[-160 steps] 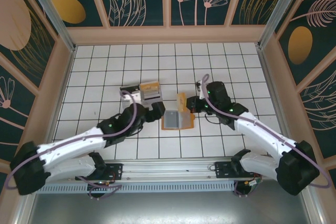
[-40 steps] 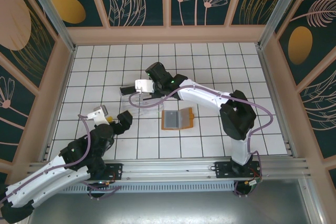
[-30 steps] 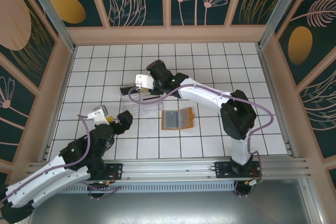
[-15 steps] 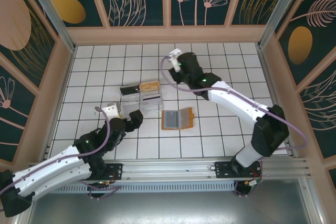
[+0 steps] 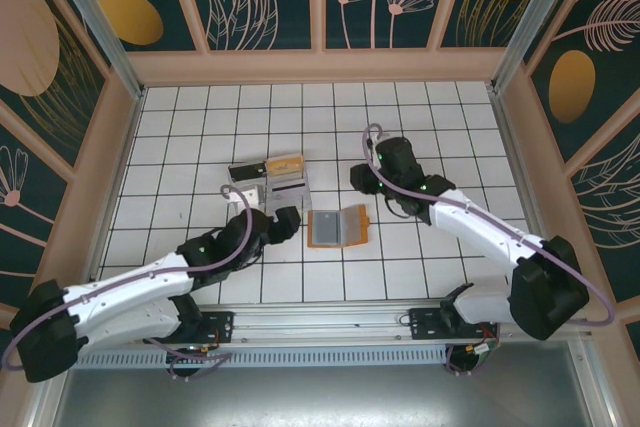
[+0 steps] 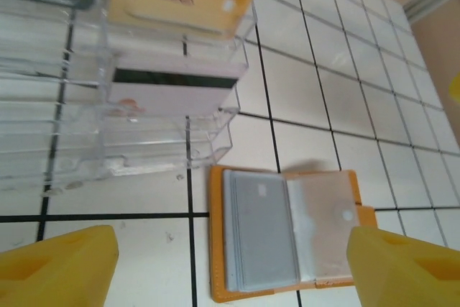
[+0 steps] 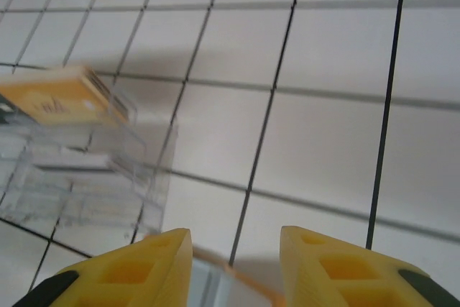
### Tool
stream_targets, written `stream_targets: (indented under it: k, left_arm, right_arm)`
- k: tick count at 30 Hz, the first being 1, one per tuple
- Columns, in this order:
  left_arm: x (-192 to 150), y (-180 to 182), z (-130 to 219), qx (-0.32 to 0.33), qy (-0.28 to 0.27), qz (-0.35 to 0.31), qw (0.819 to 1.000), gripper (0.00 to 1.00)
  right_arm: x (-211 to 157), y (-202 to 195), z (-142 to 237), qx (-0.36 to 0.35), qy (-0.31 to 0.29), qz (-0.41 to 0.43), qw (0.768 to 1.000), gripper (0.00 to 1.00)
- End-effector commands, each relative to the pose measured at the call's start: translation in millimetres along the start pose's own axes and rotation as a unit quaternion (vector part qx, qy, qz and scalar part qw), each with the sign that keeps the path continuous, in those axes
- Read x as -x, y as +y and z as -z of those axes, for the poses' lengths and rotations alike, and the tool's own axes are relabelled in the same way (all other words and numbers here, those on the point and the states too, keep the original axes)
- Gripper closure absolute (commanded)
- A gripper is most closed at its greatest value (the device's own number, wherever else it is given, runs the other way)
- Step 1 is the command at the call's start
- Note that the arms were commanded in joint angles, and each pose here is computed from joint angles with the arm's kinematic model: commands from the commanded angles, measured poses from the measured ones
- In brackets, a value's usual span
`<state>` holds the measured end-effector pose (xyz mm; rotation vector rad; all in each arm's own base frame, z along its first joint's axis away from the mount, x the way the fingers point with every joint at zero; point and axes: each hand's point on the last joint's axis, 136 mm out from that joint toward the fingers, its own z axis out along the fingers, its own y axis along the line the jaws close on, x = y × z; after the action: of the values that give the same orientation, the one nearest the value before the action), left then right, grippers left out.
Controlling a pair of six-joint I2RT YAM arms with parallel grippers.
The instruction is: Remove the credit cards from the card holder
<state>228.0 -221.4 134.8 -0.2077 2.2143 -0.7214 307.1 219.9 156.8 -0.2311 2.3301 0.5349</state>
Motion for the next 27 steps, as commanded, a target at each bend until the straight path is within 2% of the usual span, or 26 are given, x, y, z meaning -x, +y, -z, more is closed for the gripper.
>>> stream_targets:
  k: [1, 9, 12, 21, 25, 27]
  left_arm:
    - [-0.9, -29.3, -11.7, -0.047, 0.016, 0.023, 0.999, 0.20]
    - [-16.7, -36.1, -36.2, -0.043, 0.044, 0.023, 0.998, 0.25]
    - [-22.2, -38.0, -42.0, -0.044, 0.055, 0.025, 0.997, 0.29]
    - [-42.2, -41.3, -61.0, -0.045, 0.092, 0.026, 0.994, 0.32]
    - [-53.6, -45.3, -70.7, -0.052, 0.114, 0.023, 0.992, 0.43]
    - [-58.0, -45.7, -74.4, -0.054, 0.120, 0.025, 0.991, 0.44]
  right_arm:
    - [-43.4, -8.9, -0.9, -0.015, 0.044, -0.040, 0.998, 0.61]
    - [-101.7, -13.1, -6.6, -0.035, 0.096, -0.034, 0.994, 0.59]
    - [-112.5, -20.9, -7.6, -0.046, 0.101, -0.039, 0.993, 0.59]
    - [-134.2, -23.7, -19.1, -0.034, 0.119, -0.044, 0.991, 0.60]
    - [-137.0, -23.2, -24.7, -0.031, 0.120, -0.048, 0.991, 0.67]
    - [-139.2, -23.8, -27.7, -0.032, 0.123, -0.047, 0.991, 0.71]
